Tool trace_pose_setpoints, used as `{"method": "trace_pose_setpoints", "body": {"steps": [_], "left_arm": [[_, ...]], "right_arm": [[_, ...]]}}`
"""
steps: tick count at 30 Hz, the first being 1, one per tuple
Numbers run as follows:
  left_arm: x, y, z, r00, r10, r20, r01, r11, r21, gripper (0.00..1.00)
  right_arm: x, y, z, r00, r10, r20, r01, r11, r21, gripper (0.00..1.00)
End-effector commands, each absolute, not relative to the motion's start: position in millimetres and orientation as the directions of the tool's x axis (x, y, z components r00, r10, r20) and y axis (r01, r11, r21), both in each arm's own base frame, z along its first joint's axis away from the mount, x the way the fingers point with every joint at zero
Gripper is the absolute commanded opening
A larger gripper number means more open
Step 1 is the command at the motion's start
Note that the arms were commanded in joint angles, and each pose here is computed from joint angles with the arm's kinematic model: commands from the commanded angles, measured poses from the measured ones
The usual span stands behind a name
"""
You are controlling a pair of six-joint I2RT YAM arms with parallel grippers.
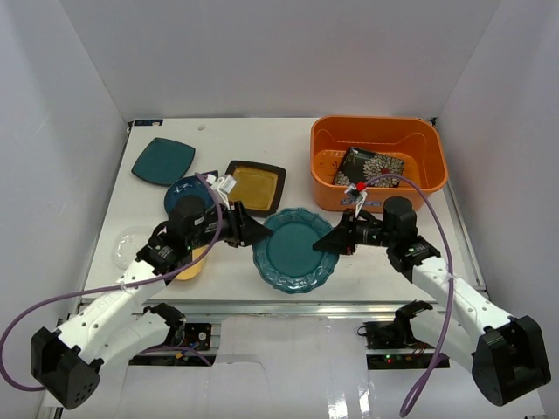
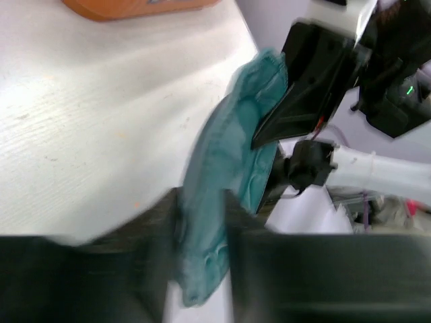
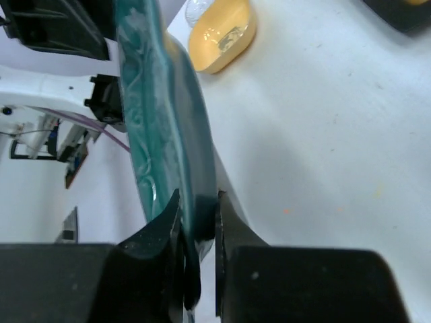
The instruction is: Place the plates into the plastic bin on the countertop
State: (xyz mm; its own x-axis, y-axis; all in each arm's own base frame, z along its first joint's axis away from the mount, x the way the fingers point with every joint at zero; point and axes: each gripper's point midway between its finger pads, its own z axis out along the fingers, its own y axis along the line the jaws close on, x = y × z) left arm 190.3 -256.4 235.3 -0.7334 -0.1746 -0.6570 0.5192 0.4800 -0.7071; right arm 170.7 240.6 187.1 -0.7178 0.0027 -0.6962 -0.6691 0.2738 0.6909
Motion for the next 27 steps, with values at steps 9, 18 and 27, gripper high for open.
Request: {"method": "trace_pose_setpoints", "body": {"steps": [9, 18, 27], "left_arm": [[231.1, -197.2, 264.2, -0.517, -0.369, -0.773, 0.355, 0.728, -0.586, 0.93], [267.8, -170.0, 194.6, -0.482, -0.478, -0.735, 0.064, 0.817, -0.573, 0.95], [305.6, -177.8, 160.0, -0.465, -0.544, -0.699, -0.064, 0.808, -0.586, 0.97]], "right_arm": [[266.4, 225.8, 342.3, -0.427, 0.339, -0.838, -0.727, 0.423, 0.541, 0.08], [391.5, 95.7, 333.6, -0.250, 0.441, -0.862, -0.262, 0.826, 0.499, 0.08], [429.2, 41.0, 266.6, -0.313, 0.462, -0.830, -0.038, 0.867, 0.496, 0.08]]}}
